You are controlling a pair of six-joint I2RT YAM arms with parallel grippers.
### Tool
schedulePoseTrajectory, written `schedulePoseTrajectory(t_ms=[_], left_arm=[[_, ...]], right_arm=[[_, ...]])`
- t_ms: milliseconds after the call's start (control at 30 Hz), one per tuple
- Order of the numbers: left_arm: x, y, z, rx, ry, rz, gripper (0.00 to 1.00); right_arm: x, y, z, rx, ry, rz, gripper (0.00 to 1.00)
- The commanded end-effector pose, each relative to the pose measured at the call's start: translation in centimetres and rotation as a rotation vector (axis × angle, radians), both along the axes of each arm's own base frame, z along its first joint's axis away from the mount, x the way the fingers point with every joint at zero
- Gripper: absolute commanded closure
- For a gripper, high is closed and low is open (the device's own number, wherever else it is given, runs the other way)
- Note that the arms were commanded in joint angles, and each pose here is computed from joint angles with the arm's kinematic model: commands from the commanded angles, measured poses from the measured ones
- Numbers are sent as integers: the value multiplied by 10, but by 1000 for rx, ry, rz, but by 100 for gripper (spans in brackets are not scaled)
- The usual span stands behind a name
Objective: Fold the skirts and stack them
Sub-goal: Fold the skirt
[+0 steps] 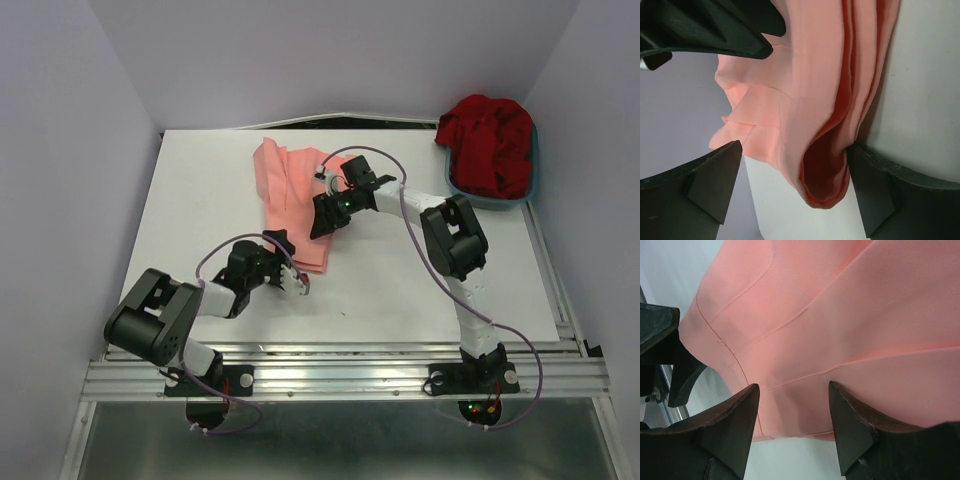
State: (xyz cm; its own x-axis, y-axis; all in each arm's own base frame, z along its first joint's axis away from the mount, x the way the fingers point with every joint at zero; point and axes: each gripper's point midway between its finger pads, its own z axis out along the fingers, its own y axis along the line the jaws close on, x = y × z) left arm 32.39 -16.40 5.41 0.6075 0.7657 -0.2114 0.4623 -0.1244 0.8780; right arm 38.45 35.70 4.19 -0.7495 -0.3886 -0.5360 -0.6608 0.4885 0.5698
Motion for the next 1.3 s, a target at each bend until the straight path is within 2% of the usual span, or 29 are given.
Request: schedulePoseTrajectory(t_ms=[0,133,233,267,333,400,467,533,600,733,833,967,1167,1267], left_arm=[[12,-19,24,-92,1,-14,5],[9,-27,31,-117,47,-40,12],[11,-29,32,-143,106,-14,24],[10,-27,26,-131,143,-3,39],[13,-26,23,-126,173,21,54],[14,-25,20,-121,191,38,67],[14,-24,19,-118,217,47,75],[15,-26,24,-134,237,51,88],[7,-25,17,-115,312,61,99],[-6,-29,29,-120,405,50,100],[-37,-30,23,-76,511,23,100],[-65,-32,29,-75,571,-1,100],[-88,-36,57,-105,689,-6,100],[-94,-42,79,-137,732,-25,100]], right_arm=[[-19,-13,-53,-119,107,-7,36],[-18,-12,-53,-117,110,-5,36],[-18,-11,-52,-114,109,-2,37],[-19,-11,-52,-112,111,-3,37],[-19,-11,-51,-110,111,0,37],[-19,-11,-48,-109,109,0,37],[-18,-11,-45,-105,103,0,37],[-14,-9,-37,-100,84,-4,36],[-6,-6,-25,-88,48,-9,34],[40,-11,23,-26,-58,-81,27],[74,-7,64,28,-176,-103,24],[96,7,98,111,-259,-122,22],[89,38,126,323,-210,-102,21],[88,50,113,346,-178,-93,22]])
